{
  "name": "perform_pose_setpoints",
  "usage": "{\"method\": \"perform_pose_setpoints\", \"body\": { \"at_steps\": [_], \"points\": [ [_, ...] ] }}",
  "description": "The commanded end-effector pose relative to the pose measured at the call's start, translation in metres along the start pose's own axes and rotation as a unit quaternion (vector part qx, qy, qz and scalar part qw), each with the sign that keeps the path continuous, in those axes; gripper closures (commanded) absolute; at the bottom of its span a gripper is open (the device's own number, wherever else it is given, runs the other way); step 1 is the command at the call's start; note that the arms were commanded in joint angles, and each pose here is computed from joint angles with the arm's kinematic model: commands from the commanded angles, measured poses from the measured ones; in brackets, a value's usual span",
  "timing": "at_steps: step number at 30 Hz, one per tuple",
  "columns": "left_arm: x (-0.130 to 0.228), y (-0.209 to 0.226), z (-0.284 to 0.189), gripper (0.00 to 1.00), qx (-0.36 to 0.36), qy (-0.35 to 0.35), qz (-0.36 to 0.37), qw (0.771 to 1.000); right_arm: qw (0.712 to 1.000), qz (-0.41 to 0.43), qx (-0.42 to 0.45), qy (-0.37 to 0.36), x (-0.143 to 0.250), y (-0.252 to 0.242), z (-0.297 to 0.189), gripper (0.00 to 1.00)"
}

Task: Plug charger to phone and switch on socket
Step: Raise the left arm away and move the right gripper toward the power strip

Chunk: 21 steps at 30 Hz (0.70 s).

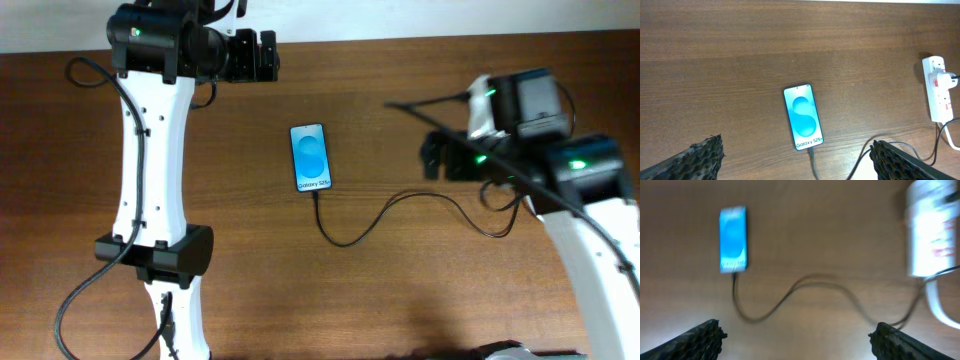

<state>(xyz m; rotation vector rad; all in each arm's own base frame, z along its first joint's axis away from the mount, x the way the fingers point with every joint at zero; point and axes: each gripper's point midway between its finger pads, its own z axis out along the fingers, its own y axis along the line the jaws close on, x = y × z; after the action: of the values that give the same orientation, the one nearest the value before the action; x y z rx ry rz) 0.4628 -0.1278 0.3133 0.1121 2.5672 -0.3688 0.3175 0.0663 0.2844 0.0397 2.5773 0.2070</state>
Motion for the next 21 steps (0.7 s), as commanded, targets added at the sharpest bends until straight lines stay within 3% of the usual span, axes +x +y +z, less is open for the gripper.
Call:
{"method": "perform_pose_setpoints", "body": {
  "at_steps": [1, 6, 11, 14, 17, 21],
  "points": [
    [0.002, 0.003, 0.007, 0.01, -0.005, 0.008, 0.003, 1.0, 0.991, 0.077, 0.07, -0.084, -0.04, -0.06, -0.043, 0.02],
    [0.002, 0.003, 0.007, 0.01, -0.005, 0.008, 0.003, 1.0, 0.946, 0.223, 0.167, -0.167, -0.057, -0.182, -0.097, 0.02],
    [0.002, 0.003, 0.007, 0.01, -0.005, 0.008, 0.003, 1.0, 0.91, 0.323, 0.183, -0.185, -0.049, -0.281, -0.096, 0.02],
    [0.002, 0.003, 0.007, 0.01, -0.005, 0.008, 0.003, 1.0, 0.903, 0.354, 0.177, -0.167, -0.047, -0.321, -0.068, 0.02],
    [0.002, 0.003, 0.007, 0.01, -0.005, 0.008, 0.003, 1.0, 0.93, 0.343, 0.077, -0.11, -0.052, -0.337, 0.016, 0.02],
    [0.002, 0.003, 0.007, 0.01, -0.005, 0.008, 0.003, 1.0, 0.928, 0.362, 0.046, -0.07, -0.041, -0.359, 0.076, 0.02]
  ]
}}
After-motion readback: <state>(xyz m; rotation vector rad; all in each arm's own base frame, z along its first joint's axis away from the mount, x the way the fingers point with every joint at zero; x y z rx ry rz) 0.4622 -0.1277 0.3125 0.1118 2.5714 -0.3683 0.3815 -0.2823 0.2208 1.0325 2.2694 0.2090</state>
